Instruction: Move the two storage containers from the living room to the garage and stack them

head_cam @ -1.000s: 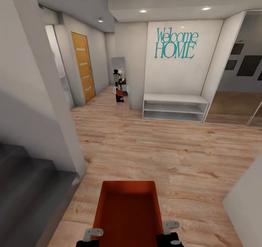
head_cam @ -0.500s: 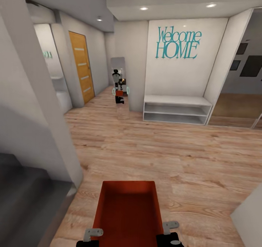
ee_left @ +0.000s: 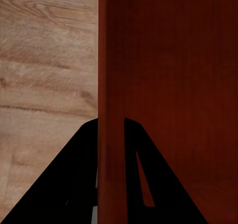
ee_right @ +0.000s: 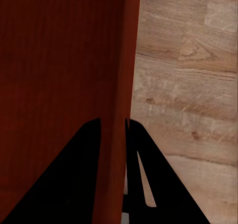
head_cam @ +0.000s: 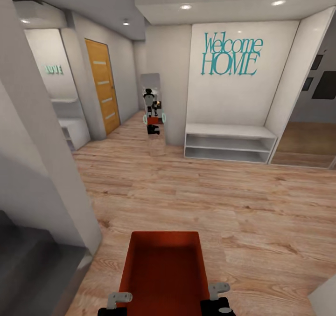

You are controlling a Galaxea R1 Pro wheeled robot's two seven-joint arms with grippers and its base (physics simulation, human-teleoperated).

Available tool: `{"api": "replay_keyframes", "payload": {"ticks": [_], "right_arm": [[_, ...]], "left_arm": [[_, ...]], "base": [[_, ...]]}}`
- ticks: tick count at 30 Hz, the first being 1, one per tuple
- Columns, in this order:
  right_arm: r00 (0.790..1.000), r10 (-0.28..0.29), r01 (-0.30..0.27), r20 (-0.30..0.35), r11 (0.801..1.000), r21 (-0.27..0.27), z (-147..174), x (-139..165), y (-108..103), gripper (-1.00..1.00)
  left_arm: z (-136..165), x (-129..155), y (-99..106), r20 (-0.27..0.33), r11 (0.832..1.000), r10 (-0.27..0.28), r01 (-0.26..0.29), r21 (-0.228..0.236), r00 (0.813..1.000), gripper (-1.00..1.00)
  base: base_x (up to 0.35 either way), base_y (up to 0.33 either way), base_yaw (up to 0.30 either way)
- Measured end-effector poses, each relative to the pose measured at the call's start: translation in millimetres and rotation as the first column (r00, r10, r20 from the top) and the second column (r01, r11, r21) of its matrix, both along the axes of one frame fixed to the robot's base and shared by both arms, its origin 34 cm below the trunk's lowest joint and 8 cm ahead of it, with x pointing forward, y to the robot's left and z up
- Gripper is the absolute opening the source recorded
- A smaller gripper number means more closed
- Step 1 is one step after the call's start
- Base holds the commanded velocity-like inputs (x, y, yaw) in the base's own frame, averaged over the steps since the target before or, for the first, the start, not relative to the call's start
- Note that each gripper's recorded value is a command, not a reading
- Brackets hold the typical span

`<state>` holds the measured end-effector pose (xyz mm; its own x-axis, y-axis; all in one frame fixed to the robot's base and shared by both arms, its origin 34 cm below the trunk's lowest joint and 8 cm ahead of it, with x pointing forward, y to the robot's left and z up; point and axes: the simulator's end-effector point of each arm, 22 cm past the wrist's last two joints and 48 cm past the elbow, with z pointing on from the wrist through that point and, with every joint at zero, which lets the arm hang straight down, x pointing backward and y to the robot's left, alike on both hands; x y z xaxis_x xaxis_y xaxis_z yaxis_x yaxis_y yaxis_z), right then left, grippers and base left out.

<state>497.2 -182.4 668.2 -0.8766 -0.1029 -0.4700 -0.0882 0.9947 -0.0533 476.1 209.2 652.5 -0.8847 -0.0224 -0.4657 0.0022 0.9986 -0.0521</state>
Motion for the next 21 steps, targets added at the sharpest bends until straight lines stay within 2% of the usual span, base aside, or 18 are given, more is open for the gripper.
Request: {"api": "replay_keyframes", "payload": {"ticks": [21], "right_arm": [[1.0, 0.001, -0.001, -0.003, 1.0, 0.0, -0.9, -0.7, 0.0, -1.0]], "left_arm": [[-0.9, -0.9, 0.0, -0.003, 1.0, 0.0, 0.0, 0.0, 1.0, -1.0]], "base": [[0.343, 0.0, 0.032]]}}
